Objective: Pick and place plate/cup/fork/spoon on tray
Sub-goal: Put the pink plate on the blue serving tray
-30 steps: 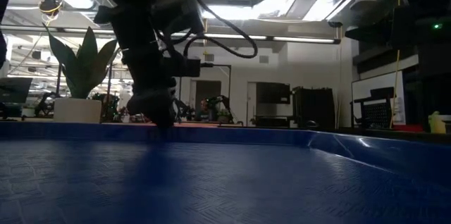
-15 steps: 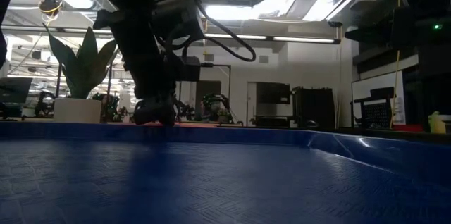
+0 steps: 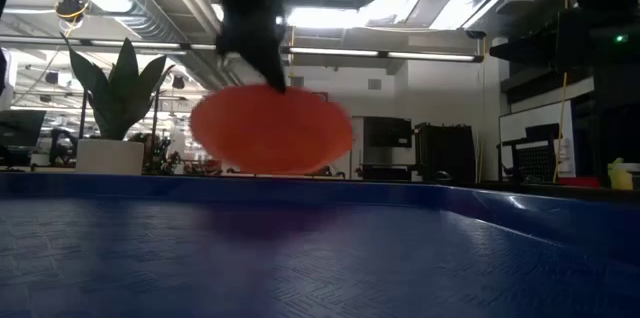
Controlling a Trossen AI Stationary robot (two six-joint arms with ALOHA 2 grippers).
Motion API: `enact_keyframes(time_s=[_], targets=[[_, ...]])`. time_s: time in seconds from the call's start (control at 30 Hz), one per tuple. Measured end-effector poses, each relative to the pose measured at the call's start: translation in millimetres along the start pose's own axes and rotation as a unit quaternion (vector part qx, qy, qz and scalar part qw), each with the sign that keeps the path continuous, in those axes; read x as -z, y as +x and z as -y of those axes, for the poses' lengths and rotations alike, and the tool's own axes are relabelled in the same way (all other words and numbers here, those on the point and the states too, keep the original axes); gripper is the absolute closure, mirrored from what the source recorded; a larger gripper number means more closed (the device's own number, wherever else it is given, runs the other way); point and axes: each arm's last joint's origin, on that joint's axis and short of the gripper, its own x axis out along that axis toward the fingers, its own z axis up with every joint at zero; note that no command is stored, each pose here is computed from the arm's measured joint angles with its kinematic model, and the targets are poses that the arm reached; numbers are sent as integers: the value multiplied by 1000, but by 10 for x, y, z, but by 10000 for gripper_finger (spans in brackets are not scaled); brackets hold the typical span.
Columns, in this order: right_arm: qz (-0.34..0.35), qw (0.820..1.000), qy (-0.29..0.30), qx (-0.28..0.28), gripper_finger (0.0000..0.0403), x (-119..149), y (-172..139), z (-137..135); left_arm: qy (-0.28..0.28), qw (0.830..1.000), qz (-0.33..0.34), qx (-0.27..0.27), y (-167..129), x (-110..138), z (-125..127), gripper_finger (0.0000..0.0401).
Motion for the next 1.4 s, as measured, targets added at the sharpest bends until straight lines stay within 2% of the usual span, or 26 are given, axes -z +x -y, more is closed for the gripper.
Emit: enact_keyframes(time_s=[0.17,0.3,0.6,0.7,0.87,1.03,1.17,1.27,1.4], targets=[[-2,1000,24,-1,358,5,0,-2,33,999,29,21,-427,-102,142,400],[-3,1000,28,-1,358,6,0,-2,36,997,51,40,-762,-81,333,401],[-3,992,127,-2,358,7,0,-3,53,992,105,56,-1338,242,893,401],[-3,986,167,-13,358,8,0,-10,39,989,123,70,-1493,336,1017,401],[-29,968,230,-96,358,51,-7,-70,-1,986,124,114,-1665,469,1153,401],[-99,932,282,-203,358,144,-39,-153,-32,984,96,147,-1665,644,1291,401],[-115,910,278,-284,358,151,-66,-198,-60,983,77,155,-1625,776,1376,401],[-109,905,278,-303,358,133,-73,-207,-85,979,70,172,-1583,821,1439,401],[-109,904,275,-310,358,131,-80,-216,-117,967,53,220,-1532,848,1539,401]])
